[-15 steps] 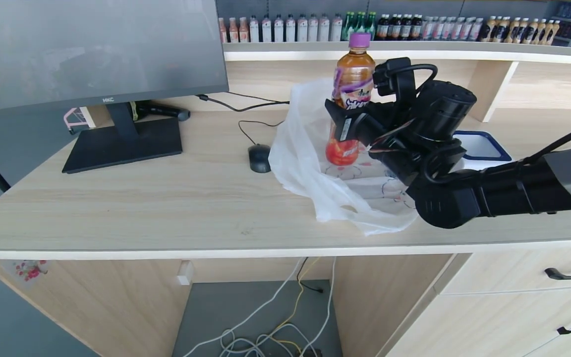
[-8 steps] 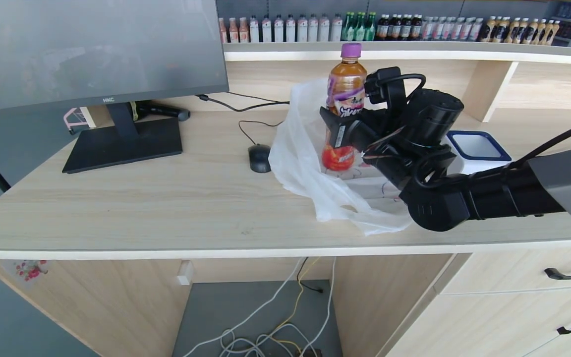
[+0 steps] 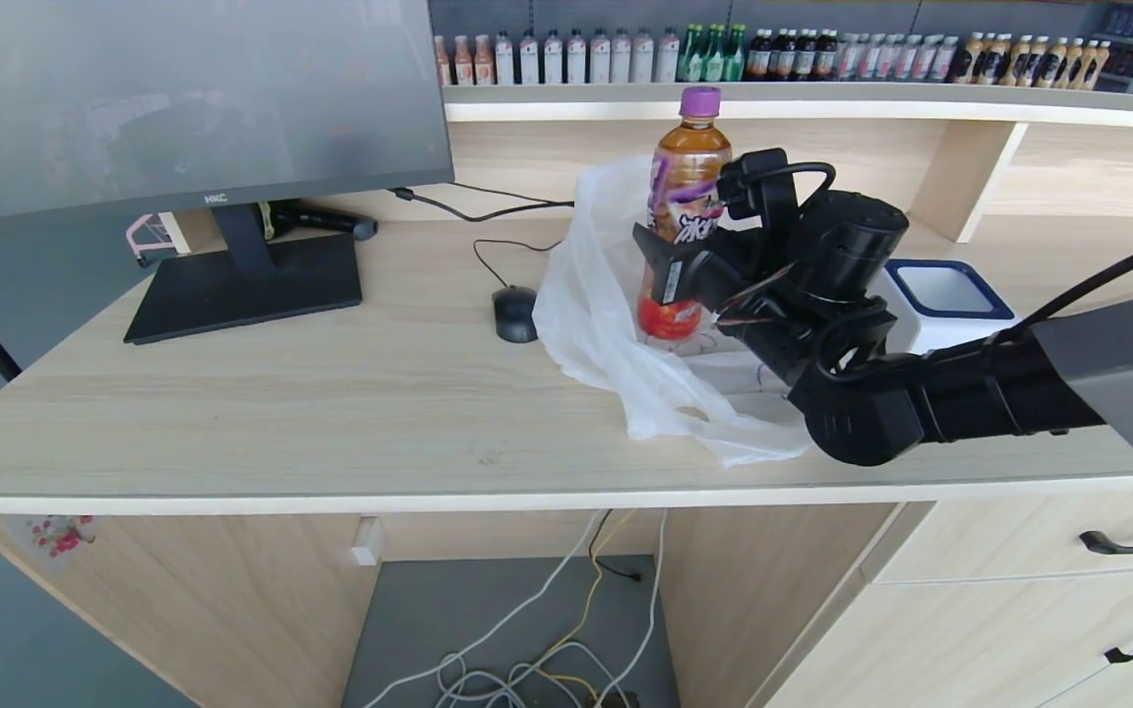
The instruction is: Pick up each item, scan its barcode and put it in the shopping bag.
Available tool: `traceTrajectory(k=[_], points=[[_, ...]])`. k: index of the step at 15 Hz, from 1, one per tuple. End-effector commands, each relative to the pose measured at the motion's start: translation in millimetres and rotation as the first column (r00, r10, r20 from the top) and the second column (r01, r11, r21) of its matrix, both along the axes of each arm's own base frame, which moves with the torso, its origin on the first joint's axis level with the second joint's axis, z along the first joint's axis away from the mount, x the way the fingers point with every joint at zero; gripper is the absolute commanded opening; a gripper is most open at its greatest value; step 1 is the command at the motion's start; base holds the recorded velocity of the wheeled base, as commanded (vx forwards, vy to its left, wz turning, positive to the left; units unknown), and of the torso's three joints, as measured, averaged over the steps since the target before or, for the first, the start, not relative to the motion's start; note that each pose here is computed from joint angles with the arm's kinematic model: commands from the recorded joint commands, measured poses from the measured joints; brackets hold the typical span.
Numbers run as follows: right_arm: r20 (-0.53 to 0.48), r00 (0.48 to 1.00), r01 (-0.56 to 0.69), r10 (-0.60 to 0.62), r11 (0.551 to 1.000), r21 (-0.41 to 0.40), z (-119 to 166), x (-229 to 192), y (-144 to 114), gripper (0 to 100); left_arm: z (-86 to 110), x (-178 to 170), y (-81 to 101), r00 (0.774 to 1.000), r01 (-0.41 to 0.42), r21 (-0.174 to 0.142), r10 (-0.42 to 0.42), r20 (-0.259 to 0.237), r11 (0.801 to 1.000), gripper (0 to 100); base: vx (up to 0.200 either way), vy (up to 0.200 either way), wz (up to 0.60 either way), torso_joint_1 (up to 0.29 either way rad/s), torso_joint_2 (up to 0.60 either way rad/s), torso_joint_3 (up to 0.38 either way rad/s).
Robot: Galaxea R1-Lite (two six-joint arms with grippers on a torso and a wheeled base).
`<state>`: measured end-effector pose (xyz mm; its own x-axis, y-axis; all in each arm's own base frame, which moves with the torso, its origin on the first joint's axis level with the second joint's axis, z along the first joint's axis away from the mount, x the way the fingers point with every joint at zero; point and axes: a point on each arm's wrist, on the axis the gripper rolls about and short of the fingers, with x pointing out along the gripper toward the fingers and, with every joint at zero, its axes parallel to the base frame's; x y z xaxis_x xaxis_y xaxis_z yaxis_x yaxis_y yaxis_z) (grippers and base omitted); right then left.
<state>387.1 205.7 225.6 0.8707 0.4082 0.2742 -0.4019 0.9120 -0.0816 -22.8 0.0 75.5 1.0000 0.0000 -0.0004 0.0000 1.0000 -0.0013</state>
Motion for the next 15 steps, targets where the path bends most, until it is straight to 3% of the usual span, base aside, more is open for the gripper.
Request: traceTrajectory(k=[1,14,15], points=[[-0.007,1.000,0.000,0.000,1.000,-0.004,-2.9,1.1,0.5,0,0.0,0.0,0.0,1.000,0.000,0.000,0.000,0.000,1.000,0,0.000,0.000,0.00,0.000,0.00,0.000],[-0.019,1.000,0.001,-0.001,1.000,0.000,-6.8,2.5,0.4,0,0.0,0.0,0.0,1.000,0.000,0.000,0.000,0.000,1.000,0,0.000,0.000,0.00,0.000,0.00,0.000],[-0.019,1.000,0.002,-0.002,1.000,0.000,-6.5,2.4,-0.4,100,0.0,0.0,0.0,1.000,0.000,0.000,0.000,0.000,1.000,0,0.000,0.000,0.00,0.000,0.00,0.000]])
